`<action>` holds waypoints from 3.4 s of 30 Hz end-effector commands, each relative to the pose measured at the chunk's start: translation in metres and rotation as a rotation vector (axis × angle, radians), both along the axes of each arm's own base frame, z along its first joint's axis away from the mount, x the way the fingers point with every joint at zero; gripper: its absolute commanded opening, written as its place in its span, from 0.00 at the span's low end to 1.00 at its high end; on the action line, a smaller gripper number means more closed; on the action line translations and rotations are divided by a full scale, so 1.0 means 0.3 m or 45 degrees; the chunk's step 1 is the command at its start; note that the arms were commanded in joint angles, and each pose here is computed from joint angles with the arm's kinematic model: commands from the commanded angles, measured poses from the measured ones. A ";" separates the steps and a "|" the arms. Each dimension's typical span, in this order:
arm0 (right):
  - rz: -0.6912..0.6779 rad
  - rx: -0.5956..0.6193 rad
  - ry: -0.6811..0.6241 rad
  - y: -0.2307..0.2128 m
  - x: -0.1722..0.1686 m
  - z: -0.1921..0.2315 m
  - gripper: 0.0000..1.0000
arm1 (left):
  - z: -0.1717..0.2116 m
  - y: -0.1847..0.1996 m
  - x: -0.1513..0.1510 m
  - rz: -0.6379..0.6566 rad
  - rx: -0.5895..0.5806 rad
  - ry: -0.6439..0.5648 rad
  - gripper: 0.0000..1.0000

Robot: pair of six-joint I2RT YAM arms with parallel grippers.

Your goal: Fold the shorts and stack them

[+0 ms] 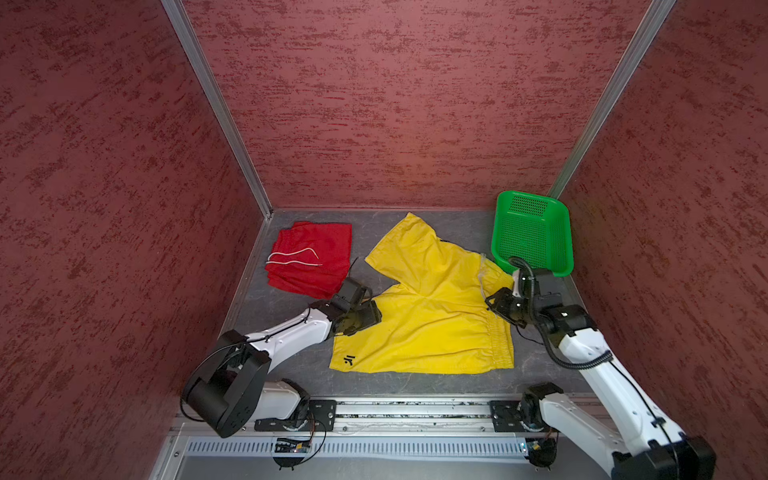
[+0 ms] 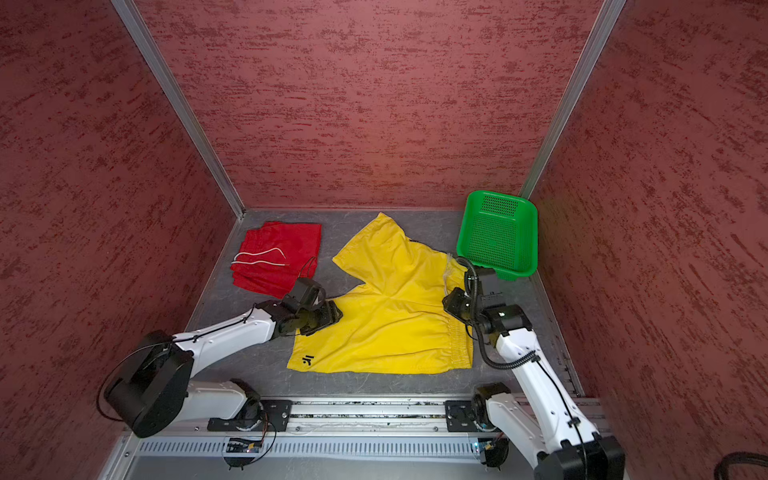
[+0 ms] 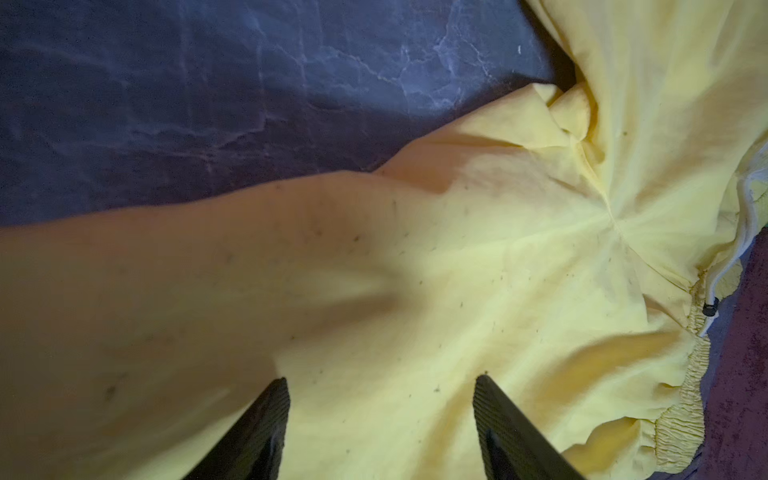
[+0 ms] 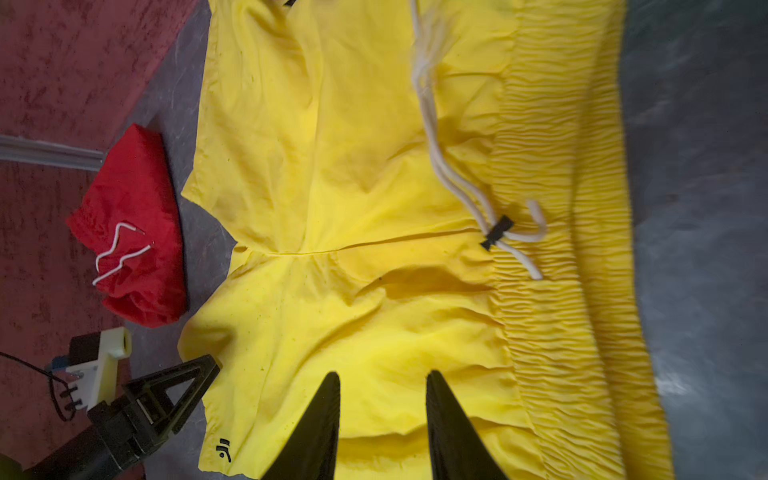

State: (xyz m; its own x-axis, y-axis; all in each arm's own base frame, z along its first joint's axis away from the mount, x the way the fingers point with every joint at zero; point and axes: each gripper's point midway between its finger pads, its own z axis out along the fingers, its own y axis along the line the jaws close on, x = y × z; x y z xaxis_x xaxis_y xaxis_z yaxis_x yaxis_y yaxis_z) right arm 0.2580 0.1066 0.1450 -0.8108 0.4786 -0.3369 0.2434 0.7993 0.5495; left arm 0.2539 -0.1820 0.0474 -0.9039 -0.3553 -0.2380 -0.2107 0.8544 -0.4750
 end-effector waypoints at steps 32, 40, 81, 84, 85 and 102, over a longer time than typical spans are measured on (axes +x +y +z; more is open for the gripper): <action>0.142 0.011 -0.018 0.200 0.020 -0.111 0.46 | 0.027 0.200 0.004 0.209 -0.218 0.041 0.66; 0.256 0.106 0.063 0.359 0.031 -0.246 0.45 | -0.025 0.149 -0.014 0.198 -0.330 0.042 0.66; 0.364 0.017 -0.023 0.357 0.025 -0.205 0.48 | 0.048 0.236 -0.069 0.267 -0.194 -0.048 0.68; 0.452 0.051 -0.115 0.445 0.031 -0.130 0.48 | 0.046 0.232 -0.038 0.276 -0.278 -0.050 0.68; 0.488 0.059 -0.136 0.483 0.028 -0.118 0.48 | 0.052 0.230 -0.026 0.266 -0.283 -0.065 0.68; 0.642 0.089 0.035 0.711 -0.001 -0.384 0.43 | 0.072 0.107 0.098 -0.002 -0.319 -0.230 0.42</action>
